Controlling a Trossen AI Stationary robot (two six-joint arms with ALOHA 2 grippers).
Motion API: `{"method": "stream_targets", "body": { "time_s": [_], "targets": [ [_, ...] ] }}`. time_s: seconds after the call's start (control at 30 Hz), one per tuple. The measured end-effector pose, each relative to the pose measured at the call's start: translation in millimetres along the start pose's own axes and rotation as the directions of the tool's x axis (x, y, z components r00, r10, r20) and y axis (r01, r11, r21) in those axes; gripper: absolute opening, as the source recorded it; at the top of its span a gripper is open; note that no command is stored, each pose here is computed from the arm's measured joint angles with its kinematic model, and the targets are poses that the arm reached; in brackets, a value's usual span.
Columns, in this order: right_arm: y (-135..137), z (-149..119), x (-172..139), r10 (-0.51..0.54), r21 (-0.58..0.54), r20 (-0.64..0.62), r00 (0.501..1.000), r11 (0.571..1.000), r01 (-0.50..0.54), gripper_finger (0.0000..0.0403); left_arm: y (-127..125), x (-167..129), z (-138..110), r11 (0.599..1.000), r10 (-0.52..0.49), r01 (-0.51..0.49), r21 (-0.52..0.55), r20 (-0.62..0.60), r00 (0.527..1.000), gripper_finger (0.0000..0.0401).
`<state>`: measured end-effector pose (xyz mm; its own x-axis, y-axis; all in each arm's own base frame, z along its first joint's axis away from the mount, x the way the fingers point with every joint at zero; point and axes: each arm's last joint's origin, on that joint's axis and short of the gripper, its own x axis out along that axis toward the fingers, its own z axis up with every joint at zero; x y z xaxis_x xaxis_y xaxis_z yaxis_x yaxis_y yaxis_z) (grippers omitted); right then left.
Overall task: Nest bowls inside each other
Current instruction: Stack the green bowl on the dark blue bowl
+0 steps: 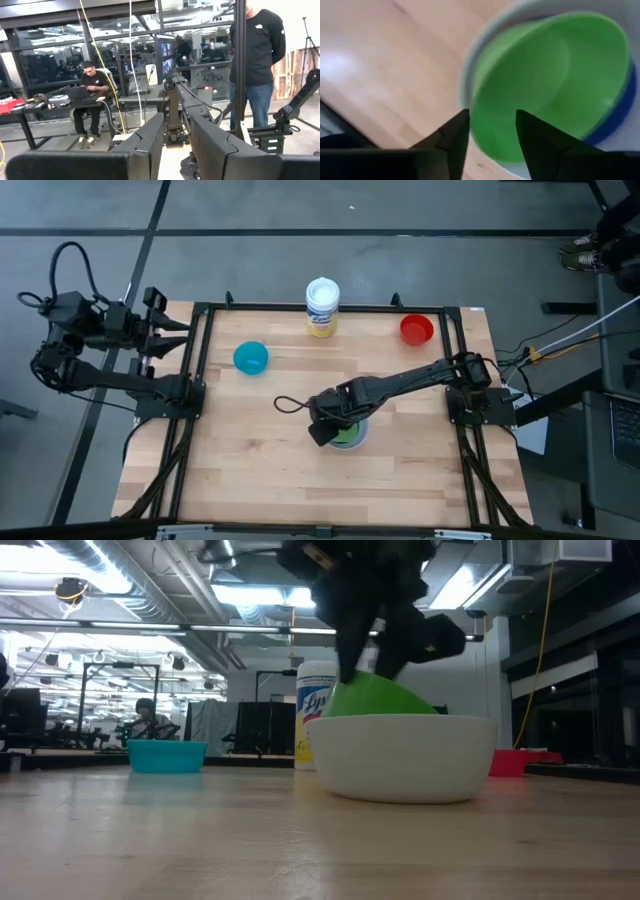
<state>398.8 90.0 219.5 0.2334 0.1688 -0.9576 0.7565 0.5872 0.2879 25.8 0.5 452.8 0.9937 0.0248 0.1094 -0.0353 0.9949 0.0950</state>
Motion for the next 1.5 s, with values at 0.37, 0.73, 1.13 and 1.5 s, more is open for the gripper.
{"method": "stream_targets", "body": {
  "time_s": [0.37, 0.73, 1.13, 1.5],
  "targets": [
    [1, -3, 6, -0.022, -0.035, 0.003, 1.0, 0.999, 0.022, 0.0027, 0, 0, 0, 1.0, 0.001, -0.001, -0.008, 0.0, 1.0, 0.0095],
    [0, -3, 10, -0.052, 0.015, 0.017, 0.998, 0.999, 0.052, 0.0145, 0, 0, -1, 1.0, -0.001, 0.001, -0.019, -0.007, 1.0, 0.0095],
    [10, -9, 39, -0.018, -0.01, -0.025, 1.0, 1.0, 0.018, 0.0024, 0, 0, -1, 0.999, -0.01, 0.01, -0.037, -0.009, 1.0, 0.0095],
    [5, -3, 39, -0.055, 0.01, 0.001, 0.998, 0.998, 0.055, 0.0055, -1, 0, -3, 0.999, -0.011, 0.01, -0.045, -0.03, 0.999, 0.0095]
  ]
}}
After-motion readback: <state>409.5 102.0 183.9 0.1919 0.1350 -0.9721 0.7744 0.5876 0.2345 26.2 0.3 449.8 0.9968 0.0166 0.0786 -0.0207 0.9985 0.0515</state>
